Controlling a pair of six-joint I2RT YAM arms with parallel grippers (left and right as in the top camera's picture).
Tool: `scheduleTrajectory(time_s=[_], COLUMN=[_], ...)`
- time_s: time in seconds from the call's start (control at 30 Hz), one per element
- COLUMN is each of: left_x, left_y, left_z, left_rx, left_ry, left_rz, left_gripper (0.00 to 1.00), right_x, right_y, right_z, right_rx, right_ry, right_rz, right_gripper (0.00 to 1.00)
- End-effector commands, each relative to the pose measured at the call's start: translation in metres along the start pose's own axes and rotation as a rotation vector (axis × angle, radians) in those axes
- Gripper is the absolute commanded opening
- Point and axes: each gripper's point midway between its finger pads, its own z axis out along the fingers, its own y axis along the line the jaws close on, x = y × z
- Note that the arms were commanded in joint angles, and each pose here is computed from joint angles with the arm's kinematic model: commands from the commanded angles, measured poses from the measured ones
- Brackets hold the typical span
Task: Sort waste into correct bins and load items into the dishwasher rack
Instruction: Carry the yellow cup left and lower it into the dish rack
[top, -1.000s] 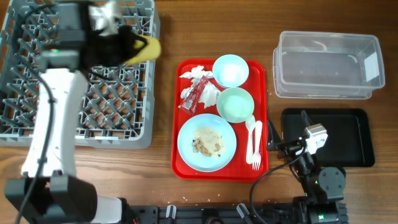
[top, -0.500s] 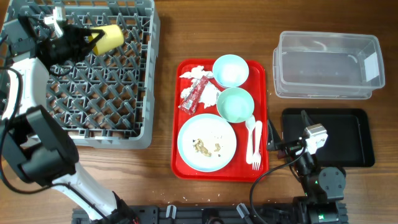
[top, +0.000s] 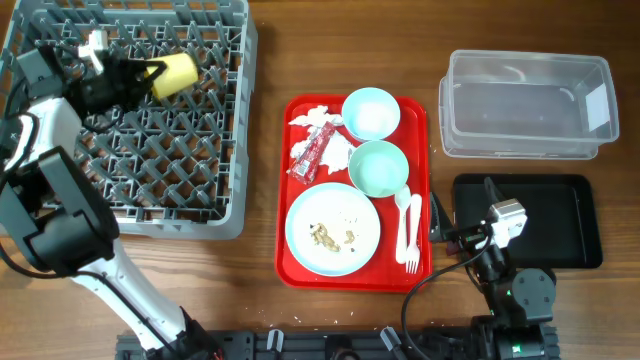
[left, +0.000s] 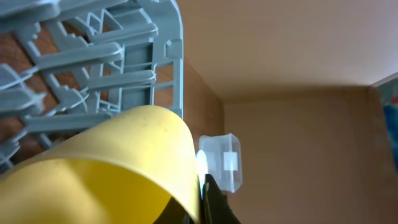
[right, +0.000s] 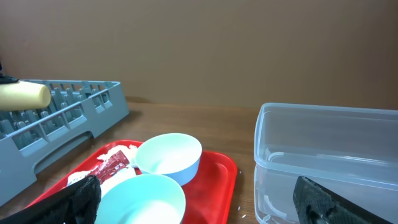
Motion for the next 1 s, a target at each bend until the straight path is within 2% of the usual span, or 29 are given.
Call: scheduleTrajectory(time_s=[0.0,0.1,0.17,0.23,0.3,0.37,0.43,0.5,0.7,0.97], left_x=[-0.003,-0.003,-0.004,-0.006,-0.006,-0.002,0.003,0.003,-0.006,-0.020], left_y=[0.042,0.053,0.056,0.059,0.073,0.097,0.119,0.124,0.112,0.076], left_z=[-0.017,-0.025,-0.031,-0.035,-0.040,-0.049,-0.059,-0.062,-0.072,-0.110], left_rx=[-0.107,-0.155,-0.162,-0.169,-0.250,-0.389,-0.523,-0.559,-0.600,-0.771], left_ry=[-0.048,-0.066,-0.078,-0.088,-0.110,-0.133,-0.152,-0.159,-0.201,-0.320], left_rz=[-0.118,-0.161,-0.173,-0.177,-0.203,-0.248,-0.283,-0.287,-0.242,-0.155], left_gripper=[0.04,0.04,0.22,0.34,0.40,0.40,0.45,0.44,0.44,0.45], right_x=[-0.001,-0.001,-0.001,-0.001,-0.001,-0.001,-0.001,-0.001,-0.001,-0.001], right_y=[-0.002,-0.002,-0.002,-0.002,-0.002,-0.002,-0.002,-0.002,-0.002,-0.002], right_z=[0.000,0.000,0.000,0.000,0.000,0.000,0.000,0.000,0.000,0.000], right_rx=[0.011,0.011,0.011,0.011,0.011,0.011,0.011,0.011,0.011,0.011], right_ry=[-0.004,-0.004,-0.004,-0.004,-0.004,-0.004,-0.004,-0.004,-0.004,-0.004], right_rz=[-0.011,-0.011,-0.011,-0.011,-0.011,-0.011,-0.011,-0.011,-0.011,-0.011], right_gripper=[1.00,1.00,1.00,1.00,1.00,1.00,1.00,0.99,1.00,1.00])
